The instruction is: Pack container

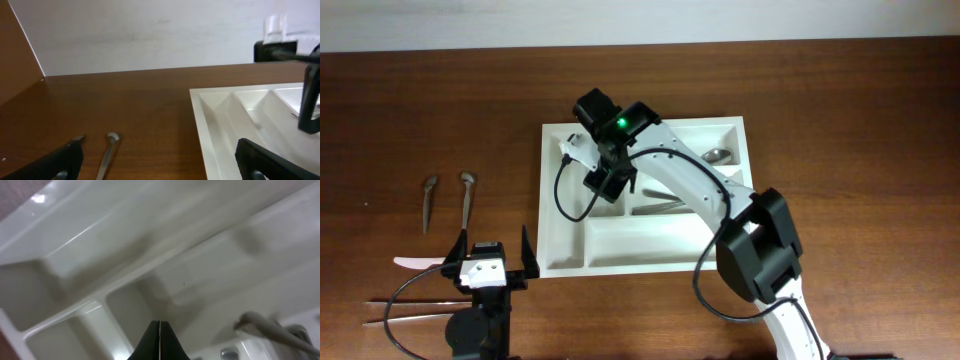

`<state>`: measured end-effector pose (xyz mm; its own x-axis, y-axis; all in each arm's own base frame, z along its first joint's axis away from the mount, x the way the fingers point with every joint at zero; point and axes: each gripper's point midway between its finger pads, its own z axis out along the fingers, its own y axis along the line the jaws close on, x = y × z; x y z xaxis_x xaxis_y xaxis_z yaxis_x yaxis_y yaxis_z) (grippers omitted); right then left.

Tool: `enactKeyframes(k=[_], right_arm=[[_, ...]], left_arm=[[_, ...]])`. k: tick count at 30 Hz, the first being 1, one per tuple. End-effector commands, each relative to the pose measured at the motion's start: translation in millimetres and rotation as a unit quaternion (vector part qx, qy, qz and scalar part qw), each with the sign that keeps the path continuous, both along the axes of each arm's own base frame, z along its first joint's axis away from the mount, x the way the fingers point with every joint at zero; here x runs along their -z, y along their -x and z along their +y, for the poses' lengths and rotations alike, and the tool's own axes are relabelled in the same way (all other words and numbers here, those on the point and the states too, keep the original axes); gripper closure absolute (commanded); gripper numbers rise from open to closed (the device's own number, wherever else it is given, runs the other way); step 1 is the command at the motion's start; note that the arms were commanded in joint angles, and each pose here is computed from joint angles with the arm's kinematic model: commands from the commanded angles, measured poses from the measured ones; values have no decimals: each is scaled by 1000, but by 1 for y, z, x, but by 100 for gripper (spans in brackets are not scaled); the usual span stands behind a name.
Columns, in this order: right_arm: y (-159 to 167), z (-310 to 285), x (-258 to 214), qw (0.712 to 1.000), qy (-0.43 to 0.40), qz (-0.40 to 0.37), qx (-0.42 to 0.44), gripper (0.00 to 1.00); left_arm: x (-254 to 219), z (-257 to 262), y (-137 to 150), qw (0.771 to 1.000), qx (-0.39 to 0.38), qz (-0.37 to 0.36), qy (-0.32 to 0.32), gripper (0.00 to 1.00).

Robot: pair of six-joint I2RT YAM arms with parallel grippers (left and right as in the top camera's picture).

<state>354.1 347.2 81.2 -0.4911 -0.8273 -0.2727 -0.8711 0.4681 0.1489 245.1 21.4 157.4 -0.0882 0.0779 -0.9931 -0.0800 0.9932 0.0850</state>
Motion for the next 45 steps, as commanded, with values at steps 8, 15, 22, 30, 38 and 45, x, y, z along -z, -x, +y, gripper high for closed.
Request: enactKeyframes(k=[8,15,22,30,38,45], right_arm=[[-12,3,2,1000,-17,-7,4,96],[-26,-11,16,1000,-8,-1,23,96],[-35,-21,24,999,-5,4,38,96],[-41,-24,30,999,9,-6,49,96],[-60,-45,33,995,32,-25,89,96],[-80,-74,33,990,40,-27,129,96]], left_arm=[[1,-1,0,1000,1,-1,3,1],[1,-1,0,1000,1,-1,3,1],[1,-1,0,1000,1,-1,3,1],[1,-1,0,1000,1,-1,3,1],[1,-1,0,1000,1,-1,3,1],[1,-1,0,1000,1,-1,3,1]])
